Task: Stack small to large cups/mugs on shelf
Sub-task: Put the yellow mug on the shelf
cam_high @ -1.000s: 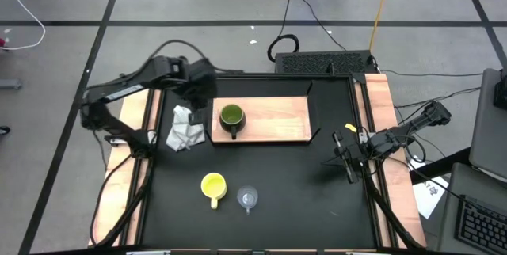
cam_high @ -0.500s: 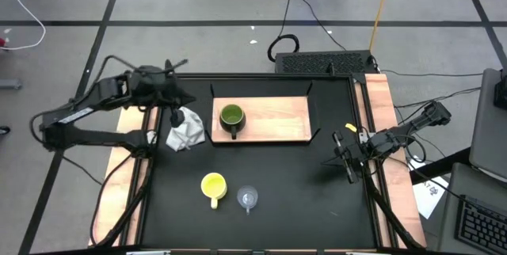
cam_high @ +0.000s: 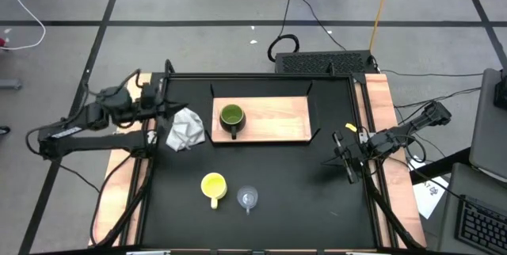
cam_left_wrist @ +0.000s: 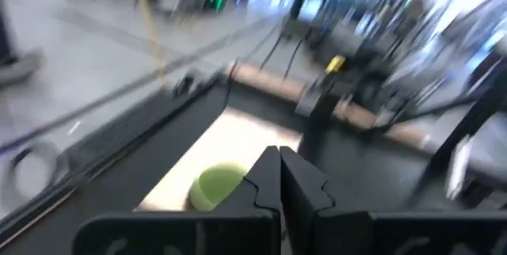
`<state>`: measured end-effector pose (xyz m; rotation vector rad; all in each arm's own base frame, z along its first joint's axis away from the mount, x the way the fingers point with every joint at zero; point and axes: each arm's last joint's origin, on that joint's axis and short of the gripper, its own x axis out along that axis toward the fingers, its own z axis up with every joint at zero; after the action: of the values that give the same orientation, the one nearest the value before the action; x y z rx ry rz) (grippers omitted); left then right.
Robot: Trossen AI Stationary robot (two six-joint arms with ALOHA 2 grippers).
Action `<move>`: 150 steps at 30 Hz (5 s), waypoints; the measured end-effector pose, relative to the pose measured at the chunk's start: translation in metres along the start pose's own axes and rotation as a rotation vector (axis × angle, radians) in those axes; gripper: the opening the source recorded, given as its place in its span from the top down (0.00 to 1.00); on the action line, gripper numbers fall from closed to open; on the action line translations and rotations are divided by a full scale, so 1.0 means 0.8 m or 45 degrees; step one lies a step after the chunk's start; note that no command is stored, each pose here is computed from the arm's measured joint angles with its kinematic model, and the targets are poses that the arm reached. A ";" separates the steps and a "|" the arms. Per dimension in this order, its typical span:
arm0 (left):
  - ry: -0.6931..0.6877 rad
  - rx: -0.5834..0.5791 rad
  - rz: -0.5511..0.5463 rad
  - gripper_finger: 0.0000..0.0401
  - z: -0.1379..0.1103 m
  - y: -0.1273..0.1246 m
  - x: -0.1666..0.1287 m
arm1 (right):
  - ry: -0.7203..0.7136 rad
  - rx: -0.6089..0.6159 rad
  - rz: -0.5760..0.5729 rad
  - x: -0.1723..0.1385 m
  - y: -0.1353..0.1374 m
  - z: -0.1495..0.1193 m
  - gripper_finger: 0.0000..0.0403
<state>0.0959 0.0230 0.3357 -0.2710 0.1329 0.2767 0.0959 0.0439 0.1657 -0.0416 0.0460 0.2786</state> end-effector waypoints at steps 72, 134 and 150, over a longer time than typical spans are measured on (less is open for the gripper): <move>0.008 0.317 -0.481 0.96 -0.197 -0.013 0.040 | -0.001 -0.018 0.000 0.000 0.000 0.000 1.00; 0.002 0.287 -0.744 1.00 -0.190 -0.094 0.046 | -0.001 -0.022 0.000 0.000 0.000 0.000 1.00; 0.402 0.379 -0.526 1.00 -0.118 -0.183 0.086 | -0.001 -0.027 0.000 0.000 0.000 0.000 1.00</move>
<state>0.1950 -0.1215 0.2698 -0.0402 0.4199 -0.1988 0.0959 0.0439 0.1658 -0.0629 0.0422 0.2791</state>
